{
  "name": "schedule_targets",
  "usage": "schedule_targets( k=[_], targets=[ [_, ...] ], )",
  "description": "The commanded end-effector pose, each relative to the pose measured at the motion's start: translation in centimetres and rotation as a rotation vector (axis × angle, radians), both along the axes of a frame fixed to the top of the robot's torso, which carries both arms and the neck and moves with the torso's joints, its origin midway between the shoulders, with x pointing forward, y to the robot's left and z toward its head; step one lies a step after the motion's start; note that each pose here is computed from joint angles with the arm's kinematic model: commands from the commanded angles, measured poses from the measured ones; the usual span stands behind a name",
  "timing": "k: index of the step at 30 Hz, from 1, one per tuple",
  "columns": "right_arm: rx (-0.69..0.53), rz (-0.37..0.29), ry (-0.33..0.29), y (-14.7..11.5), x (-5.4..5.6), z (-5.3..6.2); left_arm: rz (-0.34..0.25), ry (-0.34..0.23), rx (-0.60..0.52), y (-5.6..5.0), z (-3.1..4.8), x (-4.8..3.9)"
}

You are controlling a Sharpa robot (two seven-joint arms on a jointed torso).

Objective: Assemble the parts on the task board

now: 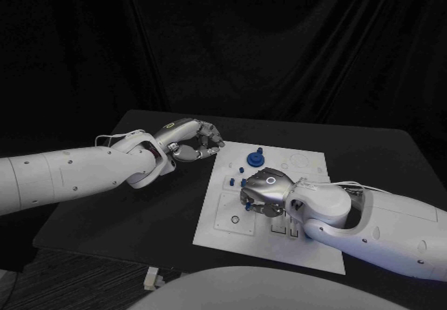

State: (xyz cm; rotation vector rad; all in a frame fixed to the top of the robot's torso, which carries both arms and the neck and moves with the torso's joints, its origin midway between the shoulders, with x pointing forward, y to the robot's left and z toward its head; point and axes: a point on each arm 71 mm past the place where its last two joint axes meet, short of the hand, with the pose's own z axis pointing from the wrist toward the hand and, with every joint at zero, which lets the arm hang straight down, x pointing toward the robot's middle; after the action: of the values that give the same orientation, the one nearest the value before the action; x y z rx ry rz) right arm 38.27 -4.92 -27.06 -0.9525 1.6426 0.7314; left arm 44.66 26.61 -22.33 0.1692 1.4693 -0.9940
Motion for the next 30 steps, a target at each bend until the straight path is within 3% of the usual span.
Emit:
schedule_targets(
  k=[1, 11, 18, 30],
  targets=[
    [-0.01, 0.005, -0.031, 0.07, -0.11, -0.12, -0.01, 0.002, -0.005, -0.16, -0.03, -0.08],
    [-0.023, 0.003, -0.024, -0.03, -0.26, -0.36, -0.01, 0.003, -0.005, -0.19, -0.08, -0.1],
    [-0.031, 0.012, -0.064, -0.26, -0.33, -0.26, -0.011, 0.005, -0.005, -0.21, -0.12, -0.1],
    [-0.031, 0.016, -0.076, -0.51, -0.52, -0.12, -0.011, 0.007, -0.004, -0.22, -0.19, -0.11]
  ],
)
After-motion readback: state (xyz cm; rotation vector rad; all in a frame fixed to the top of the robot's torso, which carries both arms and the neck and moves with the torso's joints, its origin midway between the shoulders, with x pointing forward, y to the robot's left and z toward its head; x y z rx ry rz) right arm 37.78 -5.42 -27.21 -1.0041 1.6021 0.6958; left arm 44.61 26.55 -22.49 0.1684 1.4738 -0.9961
